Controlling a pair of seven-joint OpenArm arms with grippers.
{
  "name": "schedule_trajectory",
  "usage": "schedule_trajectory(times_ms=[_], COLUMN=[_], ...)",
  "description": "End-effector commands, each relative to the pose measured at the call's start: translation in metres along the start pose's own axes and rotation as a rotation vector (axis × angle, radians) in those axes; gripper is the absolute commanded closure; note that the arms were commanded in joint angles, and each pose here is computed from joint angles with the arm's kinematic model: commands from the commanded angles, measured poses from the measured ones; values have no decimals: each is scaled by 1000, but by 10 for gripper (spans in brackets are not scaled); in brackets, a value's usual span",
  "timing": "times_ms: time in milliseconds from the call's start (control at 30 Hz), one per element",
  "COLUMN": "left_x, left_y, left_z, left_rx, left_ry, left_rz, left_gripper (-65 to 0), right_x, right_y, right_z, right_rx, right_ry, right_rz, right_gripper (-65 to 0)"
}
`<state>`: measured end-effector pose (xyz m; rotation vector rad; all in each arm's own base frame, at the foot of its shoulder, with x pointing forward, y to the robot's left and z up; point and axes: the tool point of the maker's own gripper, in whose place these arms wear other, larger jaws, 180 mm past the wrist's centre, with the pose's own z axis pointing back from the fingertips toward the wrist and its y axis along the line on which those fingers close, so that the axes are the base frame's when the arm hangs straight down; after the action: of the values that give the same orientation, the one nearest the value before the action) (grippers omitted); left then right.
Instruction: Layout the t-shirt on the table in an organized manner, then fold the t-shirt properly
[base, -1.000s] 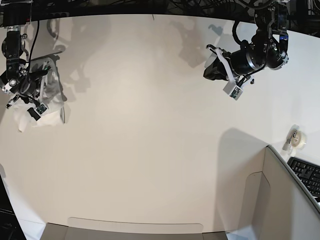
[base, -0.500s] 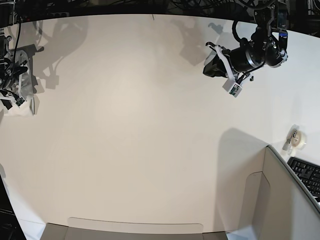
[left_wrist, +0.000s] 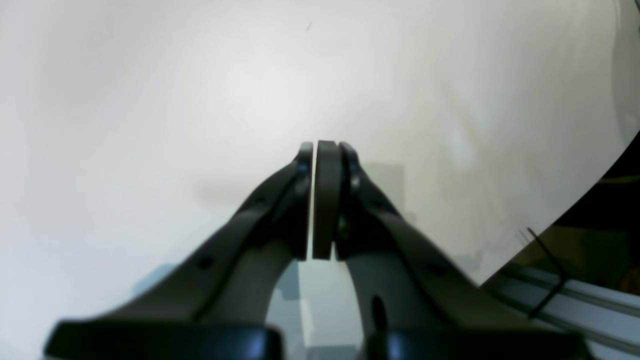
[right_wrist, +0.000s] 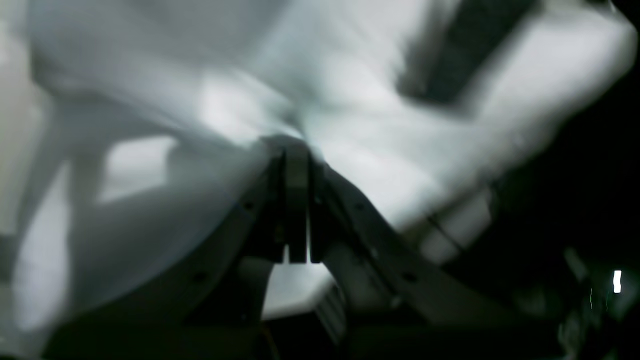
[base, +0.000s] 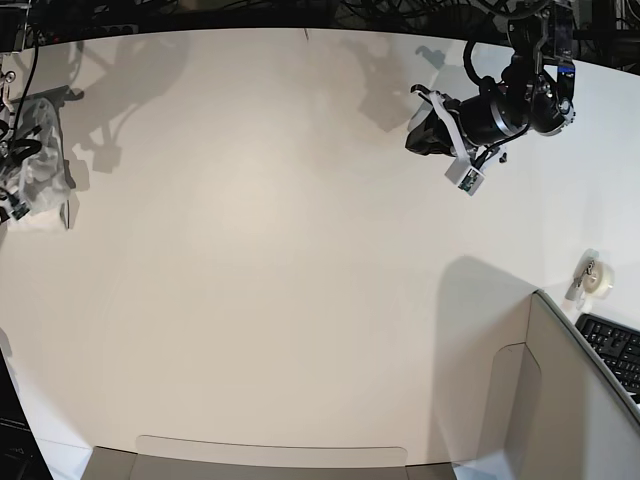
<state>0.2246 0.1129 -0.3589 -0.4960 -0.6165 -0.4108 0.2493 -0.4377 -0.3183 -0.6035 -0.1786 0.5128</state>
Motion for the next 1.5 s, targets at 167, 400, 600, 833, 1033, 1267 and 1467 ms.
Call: schedule_trajectory(times_ms=[167,400,600,833,1033,1267,1467], left_x=[12,23,25,4,-20,-43,-53], left_y=[-2,-6,-16,-34,-42,-49,-53], left_z=[4,10,17,22,24,26,28], left_rx=[-8,-5,-9,-36,-53,-67,-72], left_ry=[-43,-69,-76,-41,6,55,76], left_rz=[-18,-52,-84,-72,-36,-1,11], left_gripper=[0,0,0,0,0,0,0], right_x=[21,30,20,28,33,0,-38], right_y=[-65,-4,58,136,201,240,269], right_z=[82,95,77,71,77,81,86], right_rx=[-262,-192,-42,128,269,362,442], right_ry=[-111,-180,-149,-147,-162,-95,-63], right_rz=[-35,-101,-122,31,129,176,217], right_gripper=[0,0,0,0,0,0,0])
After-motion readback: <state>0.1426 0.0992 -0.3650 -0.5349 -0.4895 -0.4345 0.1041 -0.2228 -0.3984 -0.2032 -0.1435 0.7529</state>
